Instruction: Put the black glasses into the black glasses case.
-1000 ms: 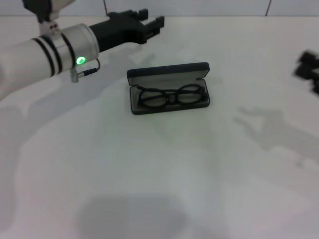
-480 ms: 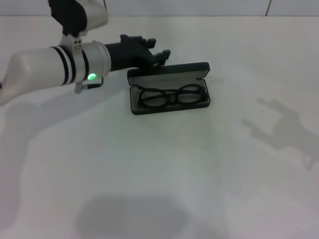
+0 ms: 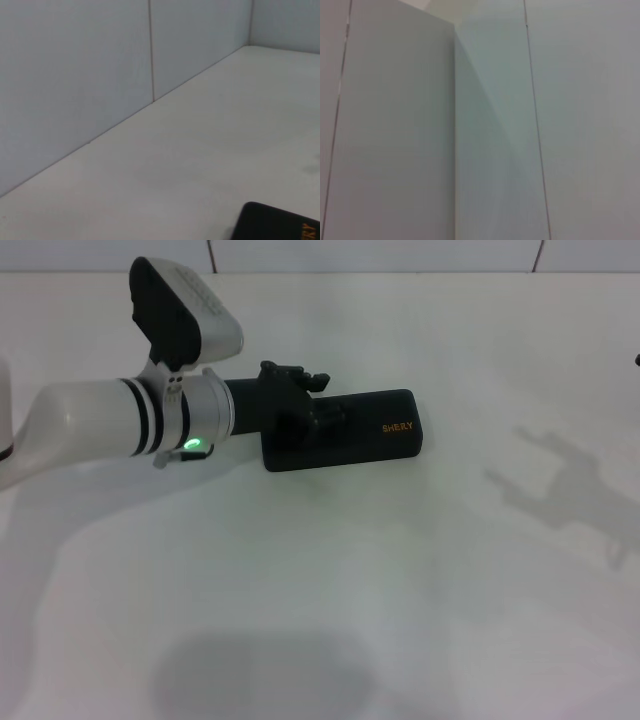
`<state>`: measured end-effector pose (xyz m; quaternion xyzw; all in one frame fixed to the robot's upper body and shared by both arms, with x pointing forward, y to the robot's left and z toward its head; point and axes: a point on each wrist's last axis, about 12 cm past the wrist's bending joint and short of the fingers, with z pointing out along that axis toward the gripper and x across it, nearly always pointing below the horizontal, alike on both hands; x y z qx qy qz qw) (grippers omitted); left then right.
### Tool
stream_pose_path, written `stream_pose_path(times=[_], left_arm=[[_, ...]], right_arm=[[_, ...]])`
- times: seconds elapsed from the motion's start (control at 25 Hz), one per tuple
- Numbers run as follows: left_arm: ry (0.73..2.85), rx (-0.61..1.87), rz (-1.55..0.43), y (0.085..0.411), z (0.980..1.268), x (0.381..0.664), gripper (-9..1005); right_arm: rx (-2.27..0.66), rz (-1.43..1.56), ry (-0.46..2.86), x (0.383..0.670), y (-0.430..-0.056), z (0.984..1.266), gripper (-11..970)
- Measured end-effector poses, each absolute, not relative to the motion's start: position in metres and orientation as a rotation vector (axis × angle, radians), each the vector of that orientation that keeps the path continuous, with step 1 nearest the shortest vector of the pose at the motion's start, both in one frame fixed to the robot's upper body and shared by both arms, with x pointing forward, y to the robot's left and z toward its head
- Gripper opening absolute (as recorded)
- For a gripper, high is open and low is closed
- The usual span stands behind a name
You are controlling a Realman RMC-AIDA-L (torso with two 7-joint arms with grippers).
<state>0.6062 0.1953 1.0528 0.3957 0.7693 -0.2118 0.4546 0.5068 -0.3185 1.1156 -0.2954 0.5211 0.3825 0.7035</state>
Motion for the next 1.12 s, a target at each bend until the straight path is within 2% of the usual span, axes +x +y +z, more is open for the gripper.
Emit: stream_pose_path(times=[0.2,0.36,0.48,0.68,0.88,1.12], left_arm=[[1.732,0.925,-0.678,0.193,1.064,0.594,515],[1.474,0.916,-0.911,0.198,1.093,0.572,515],[1.352,0.961,-1.053,0.226,1.115,0.551,516],[1.321,1.026,-1.104,0.255,1.123,0.538,516],[1.365,1.106,-1.111,0.264,1.114,0.526,700],[1.357,1.141,-1.099,0.263,1.111,0.523,893]], right_arm=[[-0.673,0.855,1.165,0.509,-0.316,1.115,734],[-0.782,0.886,1.182,0.515,-0.306,1.118,739],[-0.896,0.955,1.218,0.522,-0.295,1.124,742],[-1.049,1.064,1.254,0.536,-0.273,1.133,747],[-1.162,1.093,1.214,0.537,-0.249,1.134,763],[-1.166,1.079,1.218,0.536,-0.247,1.129,838]])
